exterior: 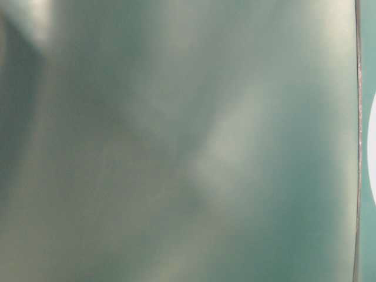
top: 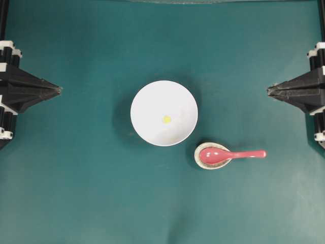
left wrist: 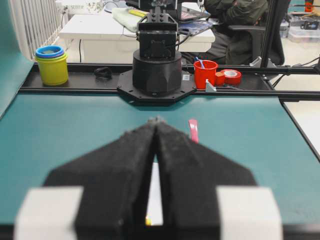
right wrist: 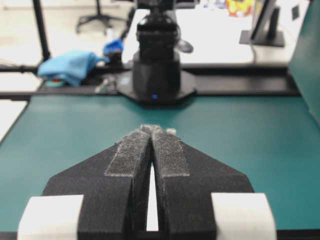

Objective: Scoop the yellow hexagonal prism block from the bowl with a spoon using the right arm.

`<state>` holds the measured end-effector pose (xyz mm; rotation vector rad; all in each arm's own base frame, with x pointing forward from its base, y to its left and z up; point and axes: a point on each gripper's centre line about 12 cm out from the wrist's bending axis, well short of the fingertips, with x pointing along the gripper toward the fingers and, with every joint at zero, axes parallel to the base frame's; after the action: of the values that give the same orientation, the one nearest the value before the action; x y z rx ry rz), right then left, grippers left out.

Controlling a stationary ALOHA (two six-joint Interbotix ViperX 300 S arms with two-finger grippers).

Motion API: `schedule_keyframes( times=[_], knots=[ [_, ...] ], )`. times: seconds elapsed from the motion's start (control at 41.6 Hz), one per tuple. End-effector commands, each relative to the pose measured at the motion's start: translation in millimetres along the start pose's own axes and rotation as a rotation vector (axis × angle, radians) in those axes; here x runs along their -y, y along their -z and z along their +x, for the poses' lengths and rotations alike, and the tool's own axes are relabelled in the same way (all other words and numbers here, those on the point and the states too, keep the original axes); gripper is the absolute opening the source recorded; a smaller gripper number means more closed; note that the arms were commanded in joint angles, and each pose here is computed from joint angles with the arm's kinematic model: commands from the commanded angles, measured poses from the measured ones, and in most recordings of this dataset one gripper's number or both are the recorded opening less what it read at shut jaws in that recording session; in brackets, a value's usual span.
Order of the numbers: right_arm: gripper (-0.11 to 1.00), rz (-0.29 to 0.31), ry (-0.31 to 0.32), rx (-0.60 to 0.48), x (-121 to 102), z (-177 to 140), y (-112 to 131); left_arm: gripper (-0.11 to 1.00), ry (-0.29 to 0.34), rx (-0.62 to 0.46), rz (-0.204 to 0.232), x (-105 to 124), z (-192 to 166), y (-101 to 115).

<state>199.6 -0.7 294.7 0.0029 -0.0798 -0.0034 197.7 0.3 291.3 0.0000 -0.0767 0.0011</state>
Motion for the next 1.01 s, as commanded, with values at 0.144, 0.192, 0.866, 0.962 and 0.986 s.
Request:
schedule_keyframes(
  times=[0.144,0.192,0.866,0.962,0.986],
  knots=[
    [0.00,0.009,0.002,0.015,0.4,2.8,-7.9,0.00,-0.005,0.020,0.003,-1.3,4.6,-5.8],
    [0.00,0.009,0.001,0.017,0.1,3.0,-8.5,0.00,-0.005,0.020,0.003,-1.3,4.6,-5.8],
    [0.56,0.020,-0.006,-0.034,-1.5,8.7,5.5,0.00,-0.003,0.020,0.020,-0.9,4.6,-5.8],
    [0.56,0.026,-0.012,-0.059,-3.3,13.1,14.4,0.00,-0.003,0.018,0.020,-0.9,4.6,-5.6],
    [0.56,0.029,-0.012,-0.063,-3.5,14.3,17.0,0.00,-0.003,0.017,0.020,-0.9,4.6,-5.4]
  ],
)
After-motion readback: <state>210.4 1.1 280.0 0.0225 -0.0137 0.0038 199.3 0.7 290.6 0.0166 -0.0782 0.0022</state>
